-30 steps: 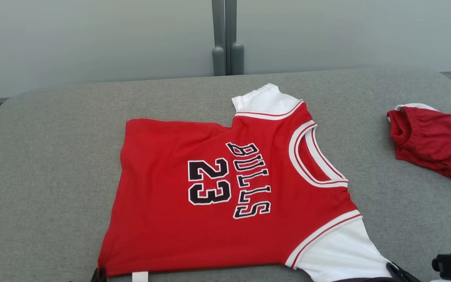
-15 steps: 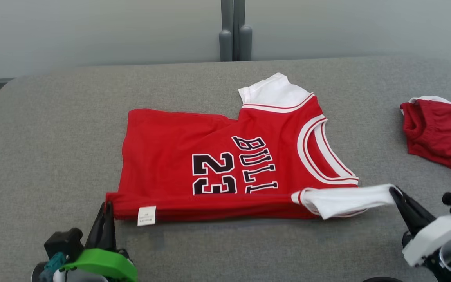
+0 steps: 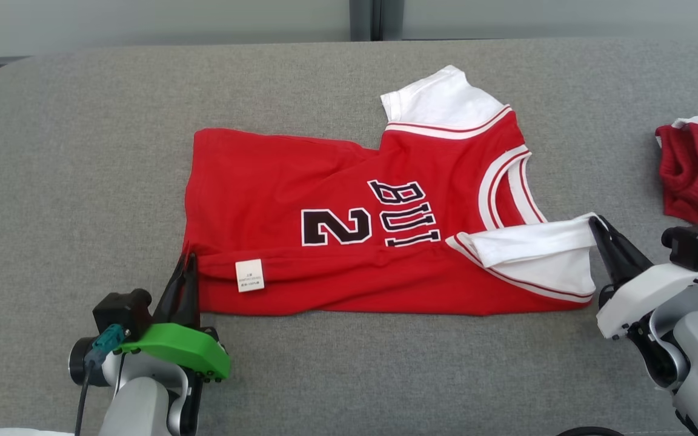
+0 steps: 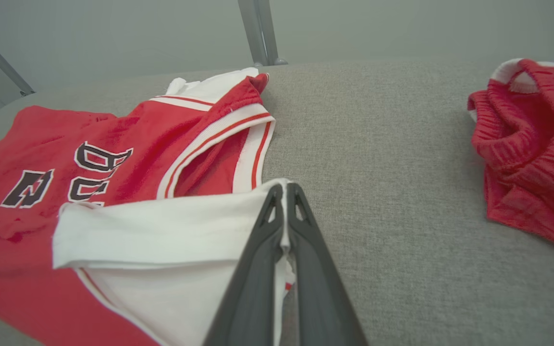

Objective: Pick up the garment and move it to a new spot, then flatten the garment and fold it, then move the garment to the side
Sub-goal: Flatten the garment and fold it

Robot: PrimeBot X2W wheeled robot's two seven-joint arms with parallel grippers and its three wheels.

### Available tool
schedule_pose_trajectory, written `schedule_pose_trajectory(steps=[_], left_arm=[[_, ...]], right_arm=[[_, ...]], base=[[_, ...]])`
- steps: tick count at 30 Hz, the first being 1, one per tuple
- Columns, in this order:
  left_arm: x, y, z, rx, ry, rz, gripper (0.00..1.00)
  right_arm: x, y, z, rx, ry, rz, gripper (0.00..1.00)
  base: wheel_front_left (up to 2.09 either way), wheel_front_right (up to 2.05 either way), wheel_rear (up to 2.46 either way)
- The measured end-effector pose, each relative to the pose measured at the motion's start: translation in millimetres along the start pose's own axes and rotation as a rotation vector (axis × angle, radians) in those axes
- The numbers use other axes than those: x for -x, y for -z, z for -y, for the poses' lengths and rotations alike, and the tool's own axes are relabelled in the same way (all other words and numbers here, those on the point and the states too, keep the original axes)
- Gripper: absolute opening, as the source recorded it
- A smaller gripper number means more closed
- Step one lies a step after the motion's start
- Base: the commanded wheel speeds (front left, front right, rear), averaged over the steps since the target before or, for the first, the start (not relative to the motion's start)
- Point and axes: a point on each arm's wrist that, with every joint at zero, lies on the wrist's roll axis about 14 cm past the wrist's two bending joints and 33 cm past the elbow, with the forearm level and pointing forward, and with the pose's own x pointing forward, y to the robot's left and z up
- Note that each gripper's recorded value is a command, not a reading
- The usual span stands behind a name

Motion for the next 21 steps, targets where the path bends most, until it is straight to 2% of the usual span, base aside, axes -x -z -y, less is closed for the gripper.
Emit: schedule_pose_trajectory(steps=[7, 18, 19, 20, 21], left_arm=[[-15, 3, -10, -0.014, -0.046, -0.014, 0.00], [-28, 4, -21, -0.041, -0.090, -0.025, 0.00], [-29, 4, -20, -0.042, -0.089, -0.026, 0.00], [-30, 5, -20, -0.042, -0.088, -0.028, 0.32], [-30, 5, -20, -0.042, -0.088, -0.030, 1.00]], right_arm=[[-23, 11, 2, -0.005, 0.018, -0.018, 0.00], [-35, 14, 8, 0.012, 0.050, -0.017, 0.00], [-36, 11, 8, 0.012, 0.053, -0.011, 0.22], [-38, 9, 8, 0.013, 0.055, -0.004, 0.55], [-39, 8, 8, 0.015, 0.056, 0.000, 1.00]], base=[[0.00, 0.00, 0.00], [0.00, 0.00, 0.00], [0.00, 0.00, 0.00], [0.00, 0.00, 0.00], [0.00, 0.00, 0.00]])
